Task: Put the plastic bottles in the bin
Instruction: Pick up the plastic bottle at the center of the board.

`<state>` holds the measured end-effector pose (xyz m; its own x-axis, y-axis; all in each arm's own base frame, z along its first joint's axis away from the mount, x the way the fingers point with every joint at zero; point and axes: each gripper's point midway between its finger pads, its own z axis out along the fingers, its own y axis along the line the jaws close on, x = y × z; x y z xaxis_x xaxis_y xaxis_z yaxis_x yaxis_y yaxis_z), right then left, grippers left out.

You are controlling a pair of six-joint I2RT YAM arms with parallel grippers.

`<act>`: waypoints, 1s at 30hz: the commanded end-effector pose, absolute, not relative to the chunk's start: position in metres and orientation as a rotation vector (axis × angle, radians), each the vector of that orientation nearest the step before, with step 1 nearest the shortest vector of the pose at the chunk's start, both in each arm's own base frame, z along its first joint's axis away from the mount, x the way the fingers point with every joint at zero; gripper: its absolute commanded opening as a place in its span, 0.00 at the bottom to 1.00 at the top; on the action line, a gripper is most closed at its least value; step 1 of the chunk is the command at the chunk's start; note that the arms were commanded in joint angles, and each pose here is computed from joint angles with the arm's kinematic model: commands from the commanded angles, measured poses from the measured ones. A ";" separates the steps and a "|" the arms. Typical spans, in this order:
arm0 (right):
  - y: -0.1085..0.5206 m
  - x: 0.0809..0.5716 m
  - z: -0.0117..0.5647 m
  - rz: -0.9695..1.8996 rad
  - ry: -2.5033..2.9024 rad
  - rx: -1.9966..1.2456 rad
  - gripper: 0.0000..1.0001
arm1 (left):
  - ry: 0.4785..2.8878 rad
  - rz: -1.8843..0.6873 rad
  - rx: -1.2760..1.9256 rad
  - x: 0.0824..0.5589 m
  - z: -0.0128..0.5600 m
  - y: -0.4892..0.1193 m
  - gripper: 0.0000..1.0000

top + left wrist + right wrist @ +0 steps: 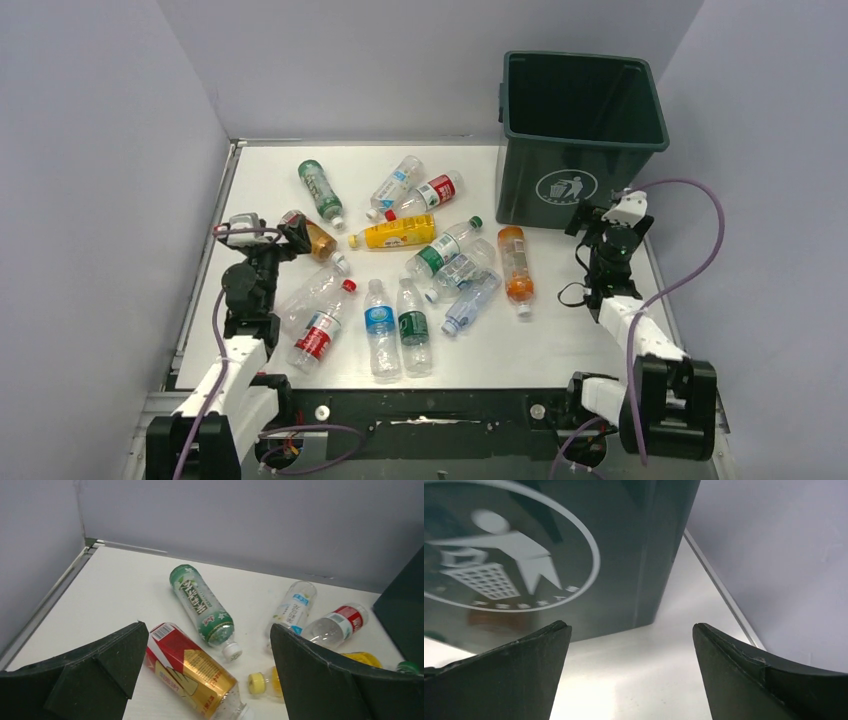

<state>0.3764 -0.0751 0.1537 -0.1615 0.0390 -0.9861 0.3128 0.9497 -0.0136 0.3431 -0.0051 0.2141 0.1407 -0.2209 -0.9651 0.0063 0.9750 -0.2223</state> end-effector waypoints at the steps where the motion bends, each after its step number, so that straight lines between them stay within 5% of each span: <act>1: -0.055 0.360 0.194 -0.127 1.697 0.276 0.98 | 1.411 -0.338 -0.206 0.337 0.248 -0.027 0.95; 15: 0.020 0.307 0.298 0.294 1.759 0.205 0.98 | 1.514 -0.678 -0.368 0.322 0.320 -0.060 0.95; 24: 0.049 0.271 0.321 0.504 1.751 0.219 0.98 | 1.472 -1.375 -0.017 0.247 0.331 -0.151 0.95; 30: 0.020 0.240 0.323 0.428 1.694 0.504 0.98 | 1.507 -1.353 0.022 0.239 0.323 -0.158 0.95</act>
